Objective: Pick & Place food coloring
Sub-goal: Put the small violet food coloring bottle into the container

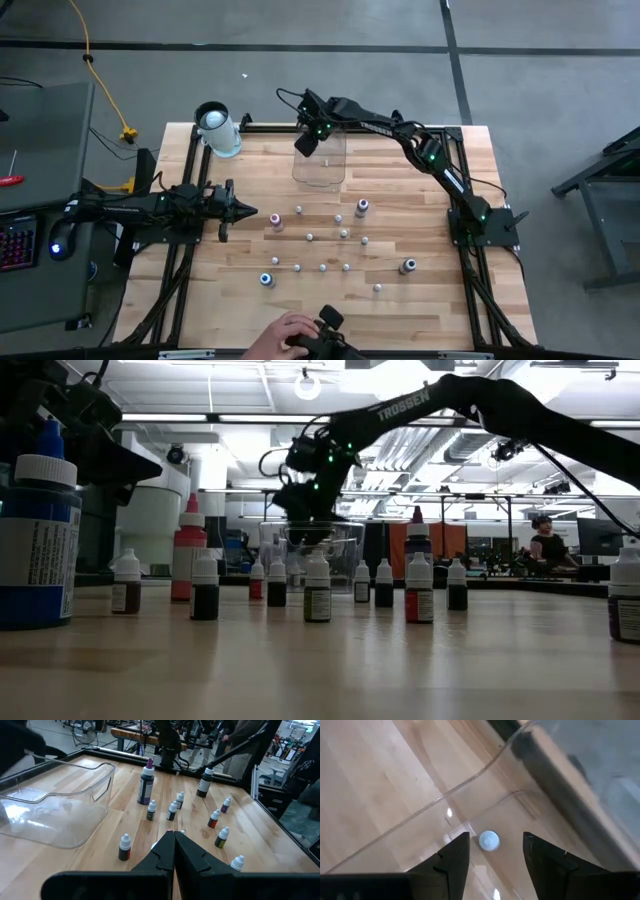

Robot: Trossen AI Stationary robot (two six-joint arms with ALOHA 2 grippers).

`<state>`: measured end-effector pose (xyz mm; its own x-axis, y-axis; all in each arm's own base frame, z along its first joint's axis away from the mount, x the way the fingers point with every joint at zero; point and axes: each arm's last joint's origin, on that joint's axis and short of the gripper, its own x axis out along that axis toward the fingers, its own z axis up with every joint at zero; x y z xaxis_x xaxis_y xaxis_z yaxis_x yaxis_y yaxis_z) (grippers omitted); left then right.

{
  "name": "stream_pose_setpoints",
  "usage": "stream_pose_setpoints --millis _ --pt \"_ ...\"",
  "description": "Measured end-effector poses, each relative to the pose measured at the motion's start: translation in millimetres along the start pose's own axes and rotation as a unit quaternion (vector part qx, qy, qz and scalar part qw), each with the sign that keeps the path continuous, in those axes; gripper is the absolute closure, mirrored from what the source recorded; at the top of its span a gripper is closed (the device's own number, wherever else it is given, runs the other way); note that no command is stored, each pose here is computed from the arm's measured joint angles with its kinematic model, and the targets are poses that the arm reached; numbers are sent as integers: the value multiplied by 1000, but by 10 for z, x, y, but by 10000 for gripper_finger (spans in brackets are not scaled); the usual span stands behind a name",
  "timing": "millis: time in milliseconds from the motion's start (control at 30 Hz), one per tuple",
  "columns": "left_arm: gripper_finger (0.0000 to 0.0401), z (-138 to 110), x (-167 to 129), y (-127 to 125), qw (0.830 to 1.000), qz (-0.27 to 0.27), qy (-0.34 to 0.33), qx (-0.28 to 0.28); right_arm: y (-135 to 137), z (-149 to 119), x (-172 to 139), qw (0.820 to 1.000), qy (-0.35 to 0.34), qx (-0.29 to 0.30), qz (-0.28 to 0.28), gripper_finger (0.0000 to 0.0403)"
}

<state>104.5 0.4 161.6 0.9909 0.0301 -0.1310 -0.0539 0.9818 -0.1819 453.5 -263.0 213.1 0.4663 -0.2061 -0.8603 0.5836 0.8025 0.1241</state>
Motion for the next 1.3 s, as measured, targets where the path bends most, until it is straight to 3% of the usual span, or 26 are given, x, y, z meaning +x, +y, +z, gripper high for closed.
stream_pose_setpoints --millis 333,600,800,1133,1300 --pt "400 0 0 0 1000 0 0 0 428 -27 -862 994 -6 -109 10 229" --pt "400 0 0 0 1000 0 0 0 879 -331 -1465 975 56 -210 55 235" --pt "400 0 0 0 1000 0 0 0 1274 -604 -1747 954 93 -274 81 235" --pt "400 0 0 0 1000 0 0 0 1797 -1011 -1935 962 146 -227 51 235" --pt "400 0 0 0 1000 0 0 0 1997 -1212 -2048 979 172 -105 32 235"
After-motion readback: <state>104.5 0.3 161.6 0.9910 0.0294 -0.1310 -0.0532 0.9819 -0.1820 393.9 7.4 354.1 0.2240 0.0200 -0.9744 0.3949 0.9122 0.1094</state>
